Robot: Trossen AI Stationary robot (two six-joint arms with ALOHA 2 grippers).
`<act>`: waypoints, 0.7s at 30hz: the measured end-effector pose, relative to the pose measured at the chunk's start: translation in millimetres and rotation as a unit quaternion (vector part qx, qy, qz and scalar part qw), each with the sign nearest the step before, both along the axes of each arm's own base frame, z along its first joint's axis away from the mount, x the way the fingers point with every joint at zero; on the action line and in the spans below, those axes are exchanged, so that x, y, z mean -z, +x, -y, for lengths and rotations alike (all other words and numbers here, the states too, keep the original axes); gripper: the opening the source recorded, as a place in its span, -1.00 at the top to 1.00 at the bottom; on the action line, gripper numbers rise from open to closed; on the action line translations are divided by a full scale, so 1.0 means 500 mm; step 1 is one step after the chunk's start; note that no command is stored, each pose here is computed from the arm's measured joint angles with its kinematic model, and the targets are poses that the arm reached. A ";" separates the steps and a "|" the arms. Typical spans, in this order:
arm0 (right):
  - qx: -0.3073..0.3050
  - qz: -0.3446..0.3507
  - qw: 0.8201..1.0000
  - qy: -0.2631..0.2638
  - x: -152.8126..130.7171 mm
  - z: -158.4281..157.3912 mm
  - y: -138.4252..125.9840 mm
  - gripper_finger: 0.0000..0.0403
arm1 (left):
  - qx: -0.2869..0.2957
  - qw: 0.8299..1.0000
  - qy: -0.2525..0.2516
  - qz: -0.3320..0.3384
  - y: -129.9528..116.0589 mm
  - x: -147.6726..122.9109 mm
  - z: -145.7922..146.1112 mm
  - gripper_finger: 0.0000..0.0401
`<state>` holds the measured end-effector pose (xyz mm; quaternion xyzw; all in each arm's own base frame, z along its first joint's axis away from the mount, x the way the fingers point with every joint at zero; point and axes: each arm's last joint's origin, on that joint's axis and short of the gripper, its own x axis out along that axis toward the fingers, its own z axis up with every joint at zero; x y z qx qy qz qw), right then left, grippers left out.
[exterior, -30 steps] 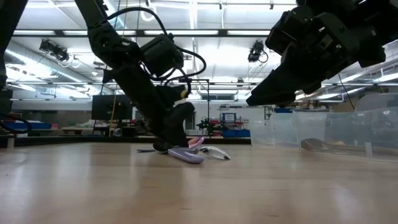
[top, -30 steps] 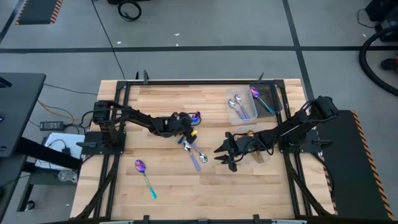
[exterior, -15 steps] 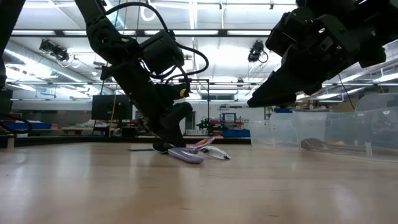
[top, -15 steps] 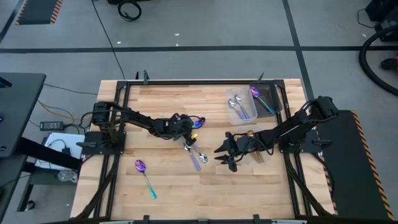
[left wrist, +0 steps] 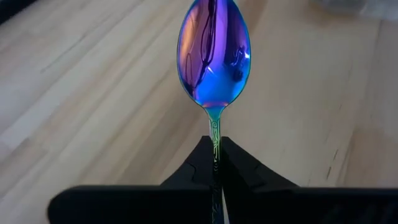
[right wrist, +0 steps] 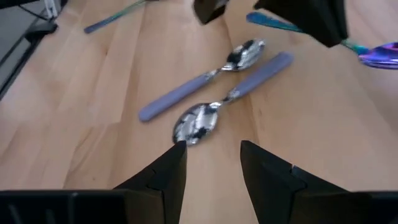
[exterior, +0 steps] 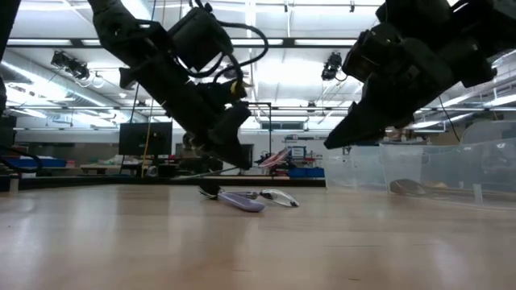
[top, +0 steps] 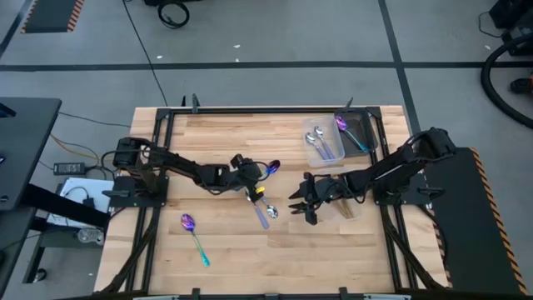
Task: Sort silverware by color (type)
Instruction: Put the blue spoon into the black bin
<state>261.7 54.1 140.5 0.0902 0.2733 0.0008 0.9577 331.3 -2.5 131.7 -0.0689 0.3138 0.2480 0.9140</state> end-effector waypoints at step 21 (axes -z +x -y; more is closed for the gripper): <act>0.087 0.045 0.995 -0.024 -0.027 0.014 0.000 0.18 | 0.022 0.988 0.041 0.147 0.035 -0.055 0.003 0.91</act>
